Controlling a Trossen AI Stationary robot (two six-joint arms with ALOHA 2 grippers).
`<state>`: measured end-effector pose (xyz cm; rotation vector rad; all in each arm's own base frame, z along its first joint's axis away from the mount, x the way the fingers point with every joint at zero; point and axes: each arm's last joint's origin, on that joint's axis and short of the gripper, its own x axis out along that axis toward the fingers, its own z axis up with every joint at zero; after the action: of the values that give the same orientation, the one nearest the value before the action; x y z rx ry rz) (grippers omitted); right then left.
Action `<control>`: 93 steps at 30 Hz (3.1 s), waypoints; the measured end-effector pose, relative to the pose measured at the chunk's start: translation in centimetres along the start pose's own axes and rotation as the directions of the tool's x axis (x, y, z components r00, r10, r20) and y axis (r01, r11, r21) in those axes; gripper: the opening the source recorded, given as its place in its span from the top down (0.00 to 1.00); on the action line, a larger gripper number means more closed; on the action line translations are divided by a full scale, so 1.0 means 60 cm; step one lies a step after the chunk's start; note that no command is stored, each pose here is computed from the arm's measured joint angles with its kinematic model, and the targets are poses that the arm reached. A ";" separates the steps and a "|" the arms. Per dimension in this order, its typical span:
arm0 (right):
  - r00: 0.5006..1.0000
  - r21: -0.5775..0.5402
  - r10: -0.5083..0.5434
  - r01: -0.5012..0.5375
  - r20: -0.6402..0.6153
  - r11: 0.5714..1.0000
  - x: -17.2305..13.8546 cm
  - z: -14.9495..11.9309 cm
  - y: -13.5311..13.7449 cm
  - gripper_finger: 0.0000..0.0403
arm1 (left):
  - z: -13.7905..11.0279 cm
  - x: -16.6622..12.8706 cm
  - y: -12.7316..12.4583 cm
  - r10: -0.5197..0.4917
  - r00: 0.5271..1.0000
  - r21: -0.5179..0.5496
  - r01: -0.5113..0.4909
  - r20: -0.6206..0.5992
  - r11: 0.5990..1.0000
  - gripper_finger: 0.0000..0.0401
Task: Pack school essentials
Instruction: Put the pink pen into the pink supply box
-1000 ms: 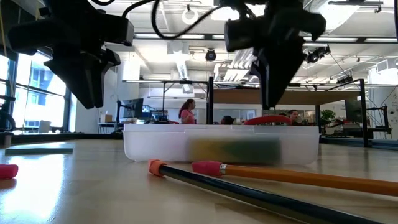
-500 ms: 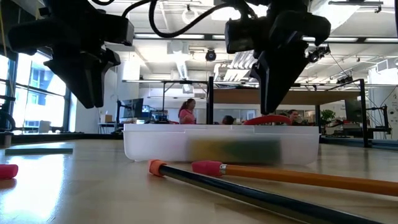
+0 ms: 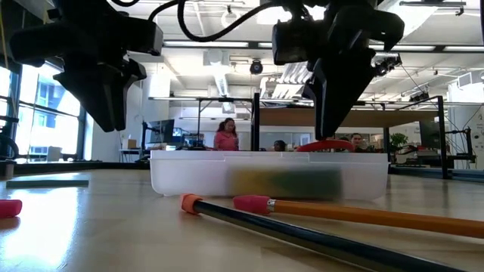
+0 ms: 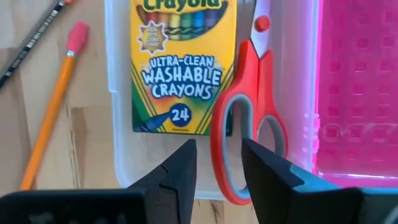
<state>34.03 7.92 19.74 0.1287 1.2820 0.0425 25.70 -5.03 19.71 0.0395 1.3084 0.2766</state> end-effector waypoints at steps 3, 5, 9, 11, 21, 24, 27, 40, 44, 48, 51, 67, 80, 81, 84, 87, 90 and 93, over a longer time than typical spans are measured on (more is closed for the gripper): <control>1.000 -0.004 -0.001 0.001 0.003 1.000 -0.007 0.005 0.002 0.71 | 0.000 0.000 0.000 0.000 1.000 0.000 0.000 0.000 1.000 0.66; 1.000 -0.016 -0.008 0.008 0.003 1.000 -0.015 0.009 0.003 0.71 | 0.000 0.000 0.000 0.000 1.000 0.000 0.000 0.000 1.000 0.66; 0.999 -0.044 -0.036 0.036 0.000 0.998 -0.031 0.017 0.004 0.71 | 0.000 0.000 0.000 0.000 1.000 -0.008 0.000 0.001 1.000 0.66; 0.998 -0.057 -0.070 0.070 -0.004 0.996 -0.039 0.018 0.004 0.71 | 0.001 0.000 0.000 -0.001 1.000 -0.010 0.001 0.003 1.000 0.66; 0.973 -0.118 -0.227 0.222 -0.036 0.968 -0.069 0.008 0.006 0.71 | 0.001 0.000 0.000 -0.003 1.000 -0.012 0.003 0.008 1.000 0.59; 0.967 -0.137 -0.255 0.249 -0.028 0.959 -0.081 -0.002 0.012 0.71 | 0.006 0.000 -0.002 -0.014 0.999 -0.037 0.015 0.038 0.999 0.52; 0.960 -0.147 -0.281 0.279 0.003 0.949 -0.095 -0.017 0.017 0.71 | 0.010 0.000 -0.004 -0.033 0.998 -0.075 0.037 0.057 0.996 0.44; 0.939 0.095 -0.331 0.323 0.089 0.942 -0.116 -0.096 0.006 0.71 | 0.005 -0.017 -0.061 -0.263 0.960 -0.234 0.279 0.097 0.931 0.40; 0.940 0.150 -0.322 0.305 0.110 0.941 -0.113 -0.107 0.003 0.71 | -0.008 -0.028 -0.094 -0.299 0.948 -0.271 0.319 0.112 0.908 0.42; 0.939 0.168 -0.322 0.301 0.116 0.939 -0.111 -0.110 0.002 0.71 | -0.026 -0.041 -0.127 -0.339 0.933 -0.314 0.360 0.121 0.878 0.43; 0.939 0.170 -0.321 0.298 0.123 0.939 -0.111 -0.109 0.002 0.71 | -0.039 -0.046 -0.151 -0.361 0.925 -0.342 0.379 0.119 0.860 0.44; 0.939 0.175 -0.305 0.277 0.162 0.945 -0.111 -0.103 0.005 0.71 | -0.088 -0.002 -0.238 -0.363 0.932 -0.405 0.332 0.001 0.852 0.46; 0.938 0.189 -0.298 0.264 0.179 0.946 -0.111 -0.100 0.006 0.71 | -0.103 0.027 -0.265 -0.353 0.935 -0.396 0.309 -0.040 0.865 0.46; 0.938 0.189 -0.297 0.263 0.180 0.946 -0.111 -0.099 0.006 0.71 | -0.103 0.028 -0.267 -0.353 0.935 -0.394 0.309 -0.041 0.866 0.46; 0.938 0.190 -0.296 0.262 0.182 0.946 -0.111 -0.099 0.006 0.71 | -0.104 0.033 -0.269 -0.343 0.938 -0.392 0.297 -0.051 0.870 0.46; 0.938 0.189 -0.296 0.262 0.183 0.946 -0.111 -0.099 0.006 0.71 | -0.106 0.033 -0.270 -0.330 0.943 -0.395 0.290 -0.037 0.872 0.46; 0.937 0.189 -0.296 0.262 0.183 0.946 -0.111 -0.099 0.006 0.71 | -0.107 0.034 -0.269 -0.316 0.948 -0.406 0.277 -0.033 0.871 0.49; 0.937 0.189 -0.296 0.262 0.183 0.946 -0.111 -0.099 0.006 0.71 | -0.108 0.035 -0.268 -0.308 0.951 -0.408 0.266 -0.039 0.873 0.53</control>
<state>26.46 8.03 24.48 0.0859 1.0808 -0.3141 22.86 -20.94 13.02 -0.5207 1.3185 0.2872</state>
